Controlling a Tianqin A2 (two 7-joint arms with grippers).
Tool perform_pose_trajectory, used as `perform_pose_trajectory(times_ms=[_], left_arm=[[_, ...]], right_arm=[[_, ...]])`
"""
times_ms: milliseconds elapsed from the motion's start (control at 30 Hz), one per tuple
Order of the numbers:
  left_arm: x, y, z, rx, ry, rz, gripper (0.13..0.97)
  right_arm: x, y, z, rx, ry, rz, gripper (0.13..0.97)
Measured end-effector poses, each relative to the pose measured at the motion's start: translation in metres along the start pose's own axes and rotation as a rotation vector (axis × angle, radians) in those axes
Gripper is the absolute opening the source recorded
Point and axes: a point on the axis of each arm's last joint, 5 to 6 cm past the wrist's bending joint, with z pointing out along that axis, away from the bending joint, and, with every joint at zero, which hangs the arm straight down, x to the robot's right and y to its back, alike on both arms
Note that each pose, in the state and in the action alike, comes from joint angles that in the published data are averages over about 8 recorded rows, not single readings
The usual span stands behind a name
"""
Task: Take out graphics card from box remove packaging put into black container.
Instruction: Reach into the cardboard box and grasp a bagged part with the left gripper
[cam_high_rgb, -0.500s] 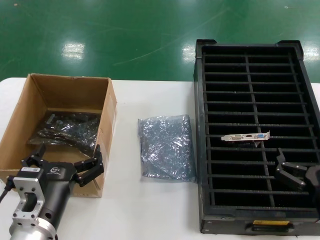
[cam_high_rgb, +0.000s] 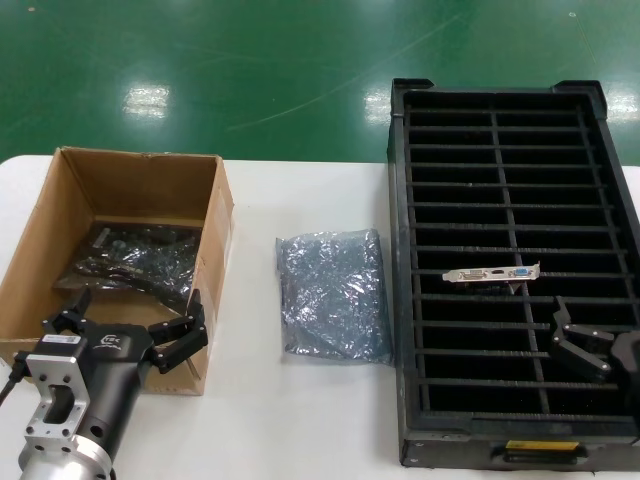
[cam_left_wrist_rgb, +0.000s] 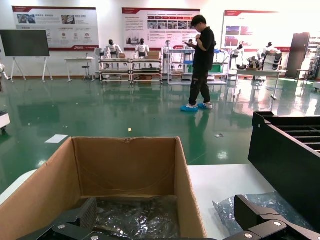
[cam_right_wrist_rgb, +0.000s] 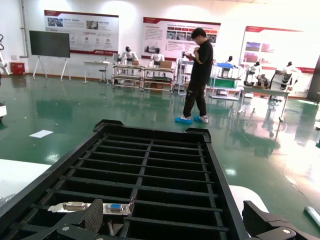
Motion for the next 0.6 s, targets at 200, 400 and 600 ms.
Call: perform_pose_trajectory(times_ms=[200,400,600], left_arm=[[0.0,0.0,0.0,0.0,0.0,0.0,0.966],[0.0002,-0.0002,0.0,0.0,0.0,-0.001,0.966],[-0.0092,-0.0144,-0.003,0.03,0.008,-0.003,0.966]], right_arm=[[0.0,0.0,0.0,0.0,0.0,0.0,0.966],[0.0,0.0,0.0,0.0,0.0,0.0,0.966],[0.0,0.0,0.0,0.0,0.0,0.0,0.966]])
